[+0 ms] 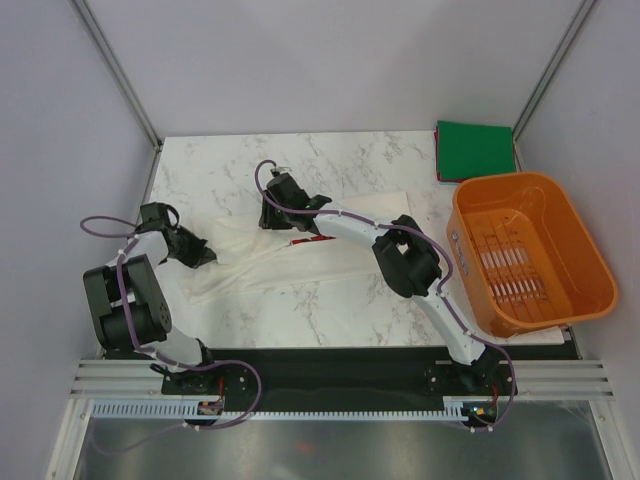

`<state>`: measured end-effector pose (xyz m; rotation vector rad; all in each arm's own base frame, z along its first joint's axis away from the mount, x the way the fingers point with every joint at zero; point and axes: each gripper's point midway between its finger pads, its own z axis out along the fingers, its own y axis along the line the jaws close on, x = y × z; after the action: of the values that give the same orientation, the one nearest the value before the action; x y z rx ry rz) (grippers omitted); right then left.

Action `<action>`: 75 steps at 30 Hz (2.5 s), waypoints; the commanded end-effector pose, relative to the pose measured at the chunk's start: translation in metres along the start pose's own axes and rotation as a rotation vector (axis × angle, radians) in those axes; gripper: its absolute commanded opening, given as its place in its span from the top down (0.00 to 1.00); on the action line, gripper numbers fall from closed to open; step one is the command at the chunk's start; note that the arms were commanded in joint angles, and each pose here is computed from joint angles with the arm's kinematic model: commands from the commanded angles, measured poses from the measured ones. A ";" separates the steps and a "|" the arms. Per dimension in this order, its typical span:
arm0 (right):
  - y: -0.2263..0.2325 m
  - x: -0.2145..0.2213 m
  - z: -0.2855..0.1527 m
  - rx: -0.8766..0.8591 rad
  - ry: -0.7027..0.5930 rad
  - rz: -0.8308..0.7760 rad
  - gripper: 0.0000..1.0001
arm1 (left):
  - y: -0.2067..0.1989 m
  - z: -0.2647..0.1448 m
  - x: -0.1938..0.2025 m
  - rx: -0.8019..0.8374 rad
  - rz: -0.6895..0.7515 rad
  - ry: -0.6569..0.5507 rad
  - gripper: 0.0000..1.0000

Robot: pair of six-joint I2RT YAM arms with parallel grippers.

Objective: Fold and stack the t-shirts
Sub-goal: Fold the tshirt

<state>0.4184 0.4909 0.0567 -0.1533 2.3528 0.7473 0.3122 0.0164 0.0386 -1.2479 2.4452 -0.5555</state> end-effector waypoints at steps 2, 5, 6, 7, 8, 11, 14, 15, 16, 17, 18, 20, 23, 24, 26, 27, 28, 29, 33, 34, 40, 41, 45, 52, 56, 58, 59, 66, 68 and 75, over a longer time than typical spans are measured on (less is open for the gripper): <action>0.021 -0.037 -0.013 -0.057 -0.088 0.003 0.56 | -0.028 0.002 -0.019 0.084 -0.055 -0.023 0.98; 0.019 -0.043 -0.012 -0.068 -0.097 0.011 0.56 | -0.030 0.006 -0.033 0.066 -0.064 -0.057 0.98; 0.017 -0.044 -0.012 -0.067 -0.097 0.002 0.56 | -0.031 0.007 -0.036 0.064 -0.066 -0.064 0.98; 0.016 -0.044 -0.012 -0.068 -0.096 -0.006 0.56 | -0.031 0.008 -0.038 0.062 -0.068 -0.069 0.98; 0.015 -0.047 -0.013 -0.072 -0.101 -0.014 0.56 | -0.032 0.008 -0.039 0.063 -0.073 -0.074 0.98; 0.014 -0.046 -0.015 -0.108 -0.085 -0.044 0.56 | -0.033 0.009 -0.042 0.066 -0.060 -0.083 0.98; 0.018 -0.043 -0.020 -0.169 -0.073 -0.113 0.55 | -0.032 0.013 -0.041 0.069 -0.040 -0.067 0.98; 0.018 -0.042 -0.022 -0.185 -0.070 -0.139 0.55 | -0.031 0.013 -0.041 0.069 -0.036 -0.066 0.98; 0.026 -0.039 -0.026 -0.240 -0.050 -0.170 0.55 | -0.031 0.014 -0.041 0.068 -0.034 -0.065 0.98; 0.029 -0.038 -0.028 -0.273 -0.051 -0.238 0.55 | -0.031 0.013 -0.040 0.069 -0.028 -0.068 0.98; 0.034 -0.035 -0.031 -0.311 -0.040 -0.276 0.55 | -0.032 0.012 -0.041 0.072 -0.024 -0.071 0.98; 0.041 -0.026 -0.036 -0.395 -0.008 -0.372 0.55 | -0.033 0.009 -0.043 0.075 -0.019 -0.083 0.98; 0.042 -0.017 -0.038 -0.455 0.019 -0.450 0.52 | -0.036 0.003 -0.044 0.082 -0.015 -0.099 0.98; 0.037 -0.016 -0.037 -0.461 0.026 -0.458 0.51 | -0.037 0.003 -0.045 0.084 -0.015 -0.103 0.98; 0.035 -0.012 -0.036 -0.493 0.038 -0.496 0.50 | -0.037 0.002 -0.045 0.085 -0.014 -0.105 0.98; 0.031 -0.008 -0.033 -0.495 0.046 -0.505 0.49 | -0.037 0.002 -0.044 0.086 -0.016 -0.103 0.98; 0.029 -0.005 -0.032 -0.499 0.053 -0.516 0.49 | -0.037 0.002 -0.045 0.084 -0.021 -0.103 0.98; 0.028 -0.006 -0.032 -0.509 0.053 -0.527 0.48 | -0.037 0.003 -0.044 0.086 -0.023 -0.099 0.98; 0.023 0.000 -0.029 -0.544 0.065 -0.598 0.48 | -0.039 0.002 -0.045 0.092 -0.013 -0.096 0.98; 0.021 0.001 -0.029 -0.541 0.070 -0.607 0.48 | -0.040 0.001 -0.047 0.091 -0.006 -0.109 0.98; 0.021 0.005 -0.020 -0.558 0.080 -0.628 0.51 | -0.044 -0.004 -0.049 0.107 -0.005 -0.119 0.98; 0.023 0.005 -0.017 -0.569 0.080 -0.629 0.51 | -0.045 -0.005 -0.049 0.109 -0.003 -0.120 0.98; 0.025 0.006 -0.011 -0.584 0.084 -0.629 0.51 | -0.046 -0.007 -0.049 0.113 -0.004 -0.124 0.98; 0.022 0.008 -0.005 -0.574 0.091 -0.634 0.52 | -0.042 -0.002 -0.047 0.100 -0.015 -0.111 0.98; 0.021 0.009 -0.004 -0.574 0.095 -0.633 0.54 | -0.036 0.004 -0.047 0.078 -0.022 -0.106 0.98; 0.022 0.007 -0.005 -0.574 0.090 -0.635 0.60 | -0.033 0.008 -0.048 0.059 -0.024 -0.107 0.98; 0.021 0.006 -0.003 -0.562 0.086 -0.635 0.72 | -0.031 0.009 -0.049 0.053 -0.026 -0.109 0.98; 0.012 -0.016 -0.004 -0.477 0.024 -0.585 1.00 | -0.012 0.022 -0.053 -0.037 -0.057 -0.128 0.98; 0.007 -0.020 -0.005 -0.456 0.018 -0.526 1.00 | -0.004 0.024 -0.055 -0.073 -0.063 -0.143 0.98; -0.004 -0.036 -0.005 -0.393 -0.051 -0.409 1.00 | 0.006 0.025 -0.055 -0.119 -0.070 -0.153 0.98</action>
<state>0.4247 0.4808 0.0284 -0.8717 2.1028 0.9758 0.3491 0.0439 0.0227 -1.3367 2.3714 -0.4344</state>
